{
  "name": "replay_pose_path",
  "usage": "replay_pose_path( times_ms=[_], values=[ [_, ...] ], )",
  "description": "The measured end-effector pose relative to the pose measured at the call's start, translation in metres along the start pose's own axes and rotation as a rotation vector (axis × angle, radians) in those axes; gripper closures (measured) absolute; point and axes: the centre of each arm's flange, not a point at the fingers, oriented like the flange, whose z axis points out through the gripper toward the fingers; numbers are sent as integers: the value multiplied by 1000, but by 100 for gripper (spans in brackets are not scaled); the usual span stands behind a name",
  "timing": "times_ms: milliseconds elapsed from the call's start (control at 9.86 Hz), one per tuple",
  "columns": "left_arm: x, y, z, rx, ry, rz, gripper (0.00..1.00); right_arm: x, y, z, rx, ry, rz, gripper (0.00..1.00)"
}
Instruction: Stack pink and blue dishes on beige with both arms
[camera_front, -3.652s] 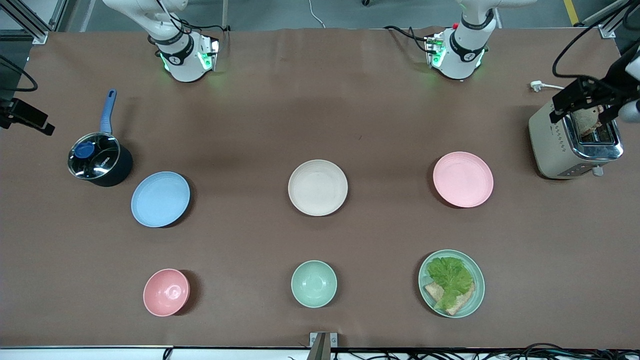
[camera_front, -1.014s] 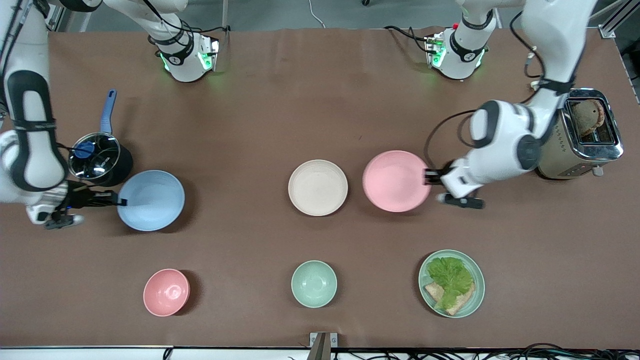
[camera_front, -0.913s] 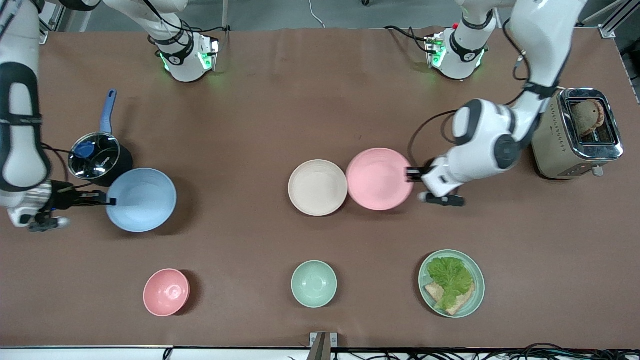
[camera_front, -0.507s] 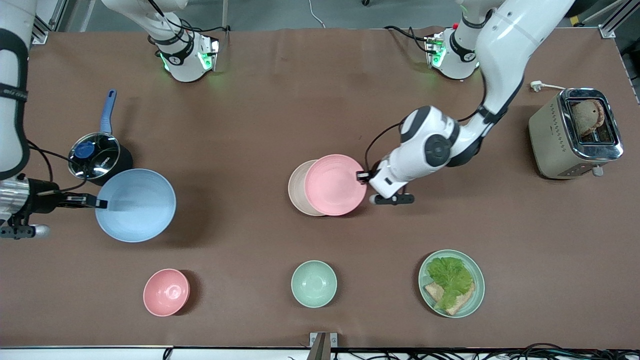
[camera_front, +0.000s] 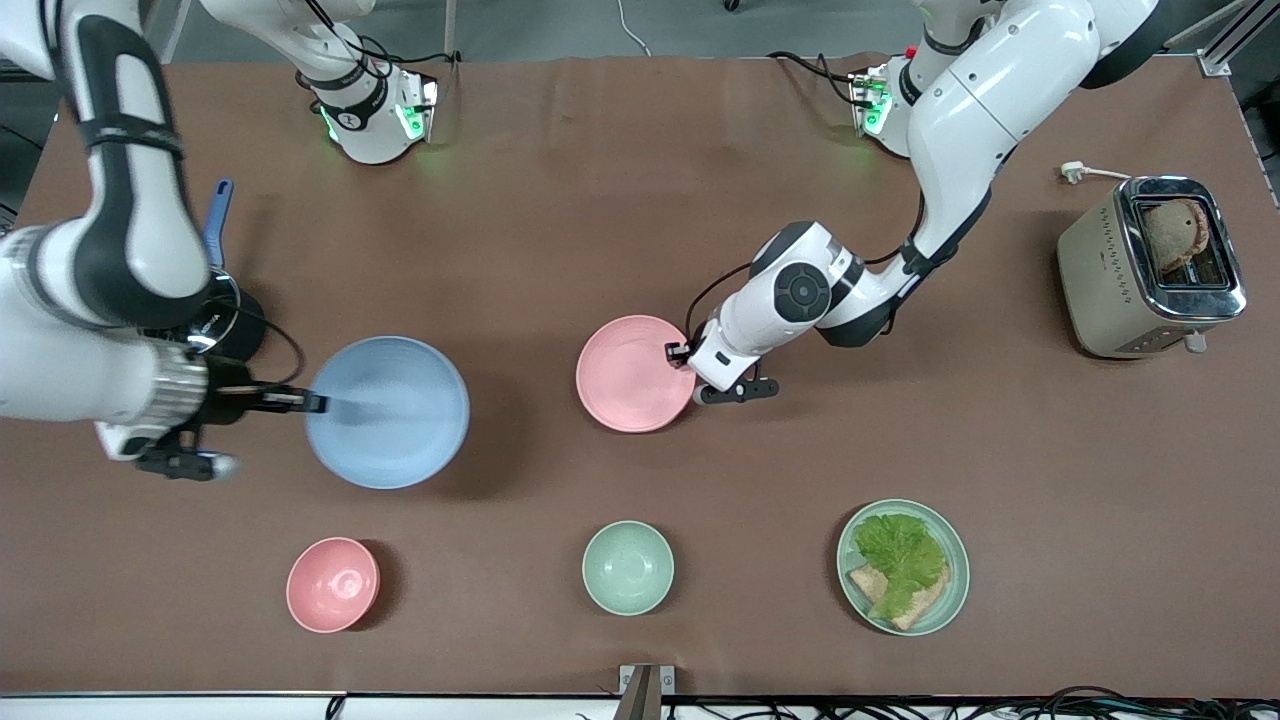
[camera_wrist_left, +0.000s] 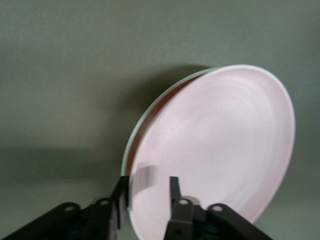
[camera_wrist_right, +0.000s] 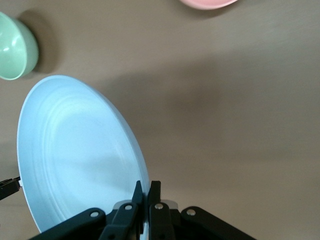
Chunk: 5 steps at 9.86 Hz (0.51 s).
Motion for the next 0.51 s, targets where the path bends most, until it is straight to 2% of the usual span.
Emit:
replay_pose_path(
  times_ms=[203,406,507],
  values=[
    [10,0,-27,30,23,28,24,-18,-41,34,9,-36,1,94],
    [26,-22,-78,152,28,82,0,-38,-74,80,21,-40,-2,94],
    [38,-39,-116,225,49,100,0,-52,-93,107,31,-29,-3,94]
  ],
)
